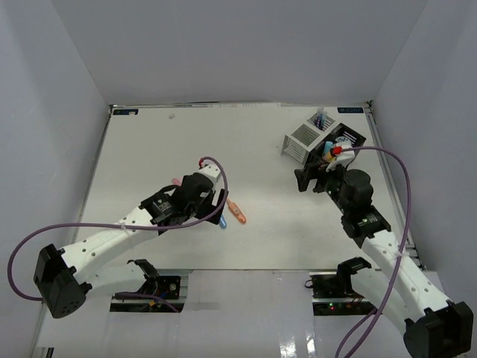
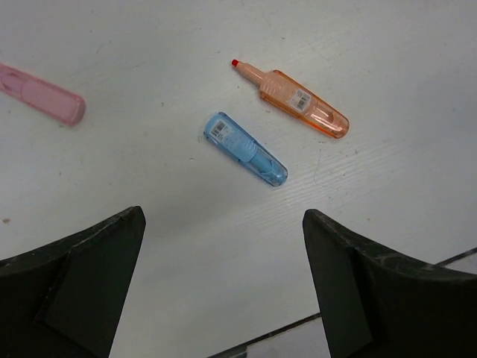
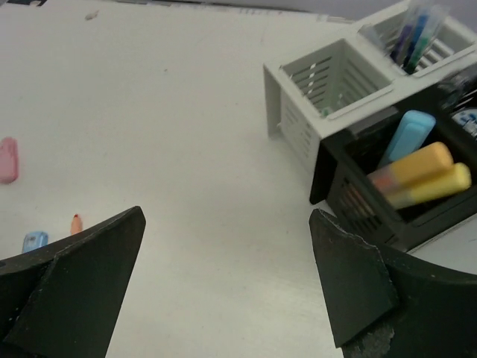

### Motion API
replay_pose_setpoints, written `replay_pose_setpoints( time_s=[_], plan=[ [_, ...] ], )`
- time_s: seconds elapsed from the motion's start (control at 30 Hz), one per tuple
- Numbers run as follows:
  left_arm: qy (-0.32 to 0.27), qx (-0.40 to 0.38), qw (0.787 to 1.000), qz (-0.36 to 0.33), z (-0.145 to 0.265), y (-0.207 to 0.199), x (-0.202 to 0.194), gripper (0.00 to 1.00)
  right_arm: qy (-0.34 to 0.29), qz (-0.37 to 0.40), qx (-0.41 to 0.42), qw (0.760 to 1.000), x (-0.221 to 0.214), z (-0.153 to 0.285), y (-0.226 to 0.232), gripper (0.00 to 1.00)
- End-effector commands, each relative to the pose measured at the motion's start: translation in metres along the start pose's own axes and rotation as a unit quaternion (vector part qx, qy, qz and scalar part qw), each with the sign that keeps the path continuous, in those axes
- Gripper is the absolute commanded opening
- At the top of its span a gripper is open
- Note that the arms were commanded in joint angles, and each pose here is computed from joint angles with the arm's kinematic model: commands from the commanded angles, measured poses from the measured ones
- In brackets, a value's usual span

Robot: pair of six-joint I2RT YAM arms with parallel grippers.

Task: Sort the stationery into containers
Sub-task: Pick up the stationery from the center of the board.

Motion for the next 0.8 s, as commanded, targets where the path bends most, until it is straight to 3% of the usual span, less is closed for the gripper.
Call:
replay_pose_setpoints(
  time_s=[0.0, 0.13, 0.43, 0.6, 0.77],
  plan=[
    [-0.015, -0.051, 0.990, -0.131, 0.004, -0.008, 0.020, 0.98, 0.002, -0.023, 0.063, 0.998, -0.013, 0.021, 0.017, 0.97],
    [0.003, -0.066, 0.975, -0.212, -0.009, -0.010, 0.021, 0.98, -0.022, -0.022, 0.075, 0.997, -0.017, 0.035, 0.017, 0.97],
    [0.082, -0.077, 0.921, -0.373, -0.064, -0.005, -0.020, 0.96, -0.044, -0.025, 0.099, 0.994, -0.024, 0.044, 0.021, 0.97],
    [0.074, -0.072, 0.888, -0.449, -0.083, 0.001, -0.025, 0.98, -0.037, -0.027, 0.113, 0.993, -0.029, 0.044, 0.024, 0.97],
    [0.046, -0.120, 0.853, -0.506, -0.088, -0.002, -0.026, 0.98, -0.038, -0.027, 0.120, 0.992, -0.030, 0.045, 0.026, 0.97]
  ],
)
Point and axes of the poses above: each gripper's point midway between its finger pads, its own z axis back along the fingers, its own y axis along the line the jaws close on, x = y × z, the point moved 3 cm from there along z, back along the fingers, and after that the axes turned 8 degrees about -z, right-handed, at the moved point
